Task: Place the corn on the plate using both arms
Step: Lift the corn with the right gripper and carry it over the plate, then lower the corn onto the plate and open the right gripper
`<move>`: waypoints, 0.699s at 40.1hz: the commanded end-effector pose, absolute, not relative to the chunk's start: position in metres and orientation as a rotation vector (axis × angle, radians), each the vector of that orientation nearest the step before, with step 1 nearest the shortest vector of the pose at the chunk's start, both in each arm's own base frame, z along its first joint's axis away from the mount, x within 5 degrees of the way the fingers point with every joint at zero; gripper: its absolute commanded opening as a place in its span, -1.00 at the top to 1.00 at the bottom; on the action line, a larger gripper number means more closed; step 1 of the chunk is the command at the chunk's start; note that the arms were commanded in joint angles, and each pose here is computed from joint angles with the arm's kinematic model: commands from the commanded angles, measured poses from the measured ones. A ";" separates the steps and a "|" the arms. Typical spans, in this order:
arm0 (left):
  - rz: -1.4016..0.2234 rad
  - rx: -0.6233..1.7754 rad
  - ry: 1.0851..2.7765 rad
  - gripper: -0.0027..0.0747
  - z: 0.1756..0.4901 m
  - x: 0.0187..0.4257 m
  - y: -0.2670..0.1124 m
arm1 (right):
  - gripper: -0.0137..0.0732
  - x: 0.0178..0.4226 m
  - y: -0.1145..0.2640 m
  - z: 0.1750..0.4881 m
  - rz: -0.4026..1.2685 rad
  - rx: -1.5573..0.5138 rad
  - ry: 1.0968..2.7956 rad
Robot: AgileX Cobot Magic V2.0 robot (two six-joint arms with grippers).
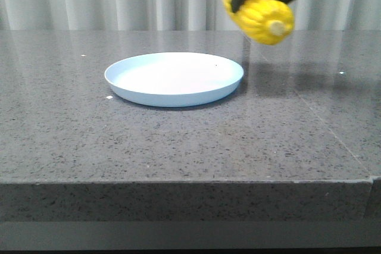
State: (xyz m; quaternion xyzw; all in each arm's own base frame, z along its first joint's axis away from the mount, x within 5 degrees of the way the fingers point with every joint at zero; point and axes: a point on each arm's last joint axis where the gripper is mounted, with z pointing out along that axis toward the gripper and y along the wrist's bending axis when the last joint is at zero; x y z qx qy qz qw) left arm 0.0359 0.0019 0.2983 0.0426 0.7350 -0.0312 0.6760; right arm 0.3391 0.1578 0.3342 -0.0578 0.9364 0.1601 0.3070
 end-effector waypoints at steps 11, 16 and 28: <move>-0.084 0.099 1.566 0.98 0.313 0.035 0.001 | 0.53 0.337 0.228 0.342 0.489 -0.136 2.426; -0.084 0.099 1.566 0.98 0.313 0.035 0.001 | 0.53 0.344 0.233 0.327 0.491 -0.097 2.459; -0.084 0.099 1.566 0.98 0.313 0.035 0.001 | 0.01 0.349 0.236 0.315 0.479 -0.096 2.488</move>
